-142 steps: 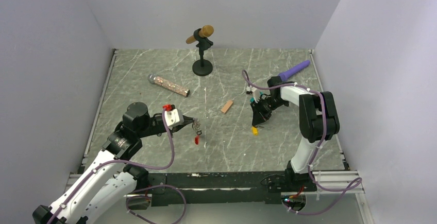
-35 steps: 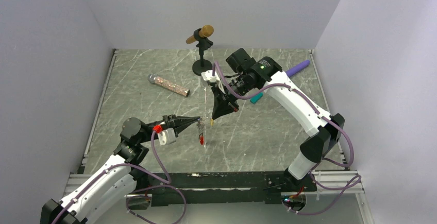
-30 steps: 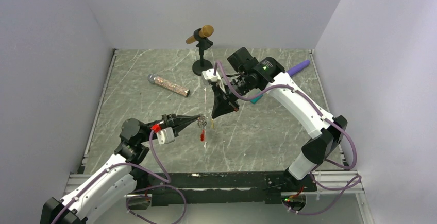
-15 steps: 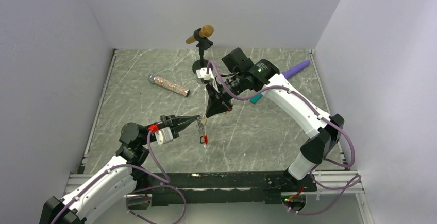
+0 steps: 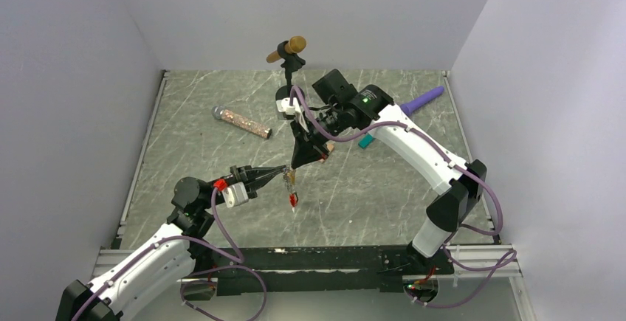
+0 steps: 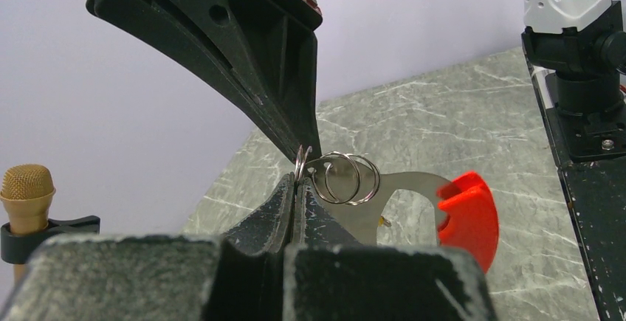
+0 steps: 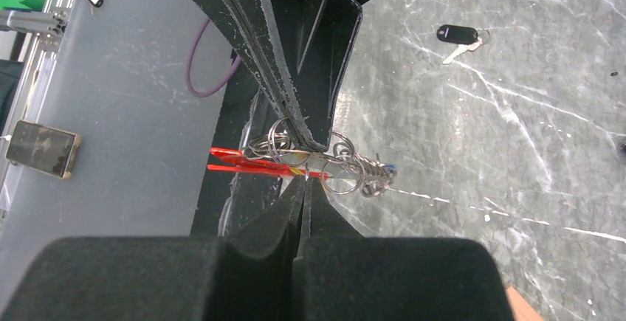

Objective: Put the keys on the keyring

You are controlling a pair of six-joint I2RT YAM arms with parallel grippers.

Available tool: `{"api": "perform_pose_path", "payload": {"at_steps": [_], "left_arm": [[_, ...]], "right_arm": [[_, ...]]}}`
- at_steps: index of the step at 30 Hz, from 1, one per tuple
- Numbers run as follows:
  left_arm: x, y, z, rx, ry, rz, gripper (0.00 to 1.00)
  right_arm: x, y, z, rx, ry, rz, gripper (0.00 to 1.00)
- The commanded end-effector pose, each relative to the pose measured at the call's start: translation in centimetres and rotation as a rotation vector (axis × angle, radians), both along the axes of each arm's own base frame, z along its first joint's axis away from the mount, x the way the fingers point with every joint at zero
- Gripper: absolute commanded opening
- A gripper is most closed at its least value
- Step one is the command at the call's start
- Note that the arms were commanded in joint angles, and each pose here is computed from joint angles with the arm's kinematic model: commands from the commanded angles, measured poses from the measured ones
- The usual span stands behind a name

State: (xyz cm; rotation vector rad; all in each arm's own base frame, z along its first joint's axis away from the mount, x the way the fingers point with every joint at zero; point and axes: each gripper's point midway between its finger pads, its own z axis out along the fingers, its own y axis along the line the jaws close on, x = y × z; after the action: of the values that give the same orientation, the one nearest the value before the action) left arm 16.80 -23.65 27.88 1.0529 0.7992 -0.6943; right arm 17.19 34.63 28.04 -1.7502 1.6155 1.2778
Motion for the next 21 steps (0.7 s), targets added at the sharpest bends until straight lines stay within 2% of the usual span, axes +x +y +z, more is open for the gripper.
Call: {"api": "perform_pose_path", "payload": {"at_steps": [1, 21], "left_arm": [[-0.32, 0.23, 1.68, -0.047, -0.044, 0.004, 0.00], [-0.12, 0.30, 1.71, -0.050, -0.036, 0.016, 0.00]], "right_arm": [[-0.14, 0.50, 2.04, 0.053, -0.026, 0.013, 0.00], [-0.98, 0.39, 2.26, 0.069, -0.010, 0.064, 0.00]]}}
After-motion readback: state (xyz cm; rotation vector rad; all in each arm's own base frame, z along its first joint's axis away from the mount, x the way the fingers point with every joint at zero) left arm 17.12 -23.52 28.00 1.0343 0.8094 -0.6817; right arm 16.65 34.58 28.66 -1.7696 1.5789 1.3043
